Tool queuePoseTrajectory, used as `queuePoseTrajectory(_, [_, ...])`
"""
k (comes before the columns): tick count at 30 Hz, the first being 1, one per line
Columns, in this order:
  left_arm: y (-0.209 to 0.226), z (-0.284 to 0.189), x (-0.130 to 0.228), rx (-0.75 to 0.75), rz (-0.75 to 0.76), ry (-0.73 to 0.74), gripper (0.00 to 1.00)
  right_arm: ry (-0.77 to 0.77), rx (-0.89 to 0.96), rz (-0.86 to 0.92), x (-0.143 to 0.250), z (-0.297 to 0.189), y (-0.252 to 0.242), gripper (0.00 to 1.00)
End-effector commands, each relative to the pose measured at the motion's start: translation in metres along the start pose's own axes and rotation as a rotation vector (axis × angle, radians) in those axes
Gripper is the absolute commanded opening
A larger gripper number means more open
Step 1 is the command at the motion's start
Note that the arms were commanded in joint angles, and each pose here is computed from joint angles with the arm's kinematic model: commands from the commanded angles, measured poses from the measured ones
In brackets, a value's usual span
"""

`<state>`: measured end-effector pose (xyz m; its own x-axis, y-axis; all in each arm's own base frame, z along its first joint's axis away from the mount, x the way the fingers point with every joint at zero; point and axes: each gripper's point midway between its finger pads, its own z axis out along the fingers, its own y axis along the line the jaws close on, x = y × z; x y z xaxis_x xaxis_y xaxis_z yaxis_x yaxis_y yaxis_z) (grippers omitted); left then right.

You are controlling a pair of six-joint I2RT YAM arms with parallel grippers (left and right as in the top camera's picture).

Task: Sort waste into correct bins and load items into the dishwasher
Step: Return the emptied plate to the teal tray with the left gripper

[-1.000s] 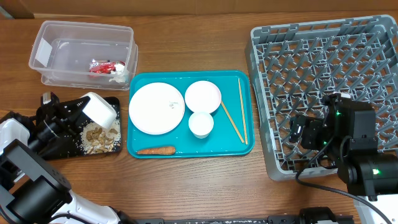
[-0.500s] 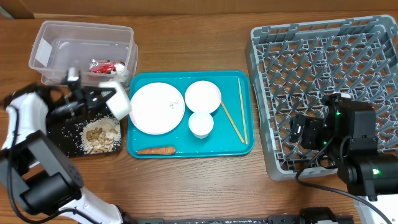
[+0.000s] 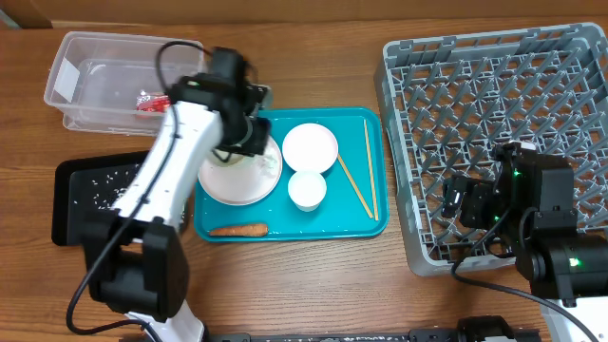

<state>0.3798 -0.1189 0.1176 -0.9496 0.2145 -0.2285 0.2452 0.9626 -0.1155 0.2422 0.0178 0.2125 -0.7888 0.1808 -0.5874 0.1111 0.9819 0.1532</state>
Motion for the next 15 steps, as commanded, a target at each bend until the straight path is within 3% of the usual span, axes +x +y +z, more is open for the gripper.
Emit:
queuePoseTrajectory(1, [0.023,0.002,0.005,-0.245,-0.097,-0.018,0.04,-0.034,0.0,-0.001,-0.009,-0.007,0.001,1.0])
queuePoseTrajectory(15, [0.021,0.064,0.037,-0.206,-0.132,0.153,0.04,-0.027,0.002,-0.001,-0.008,-0.007,0.0,1.0])
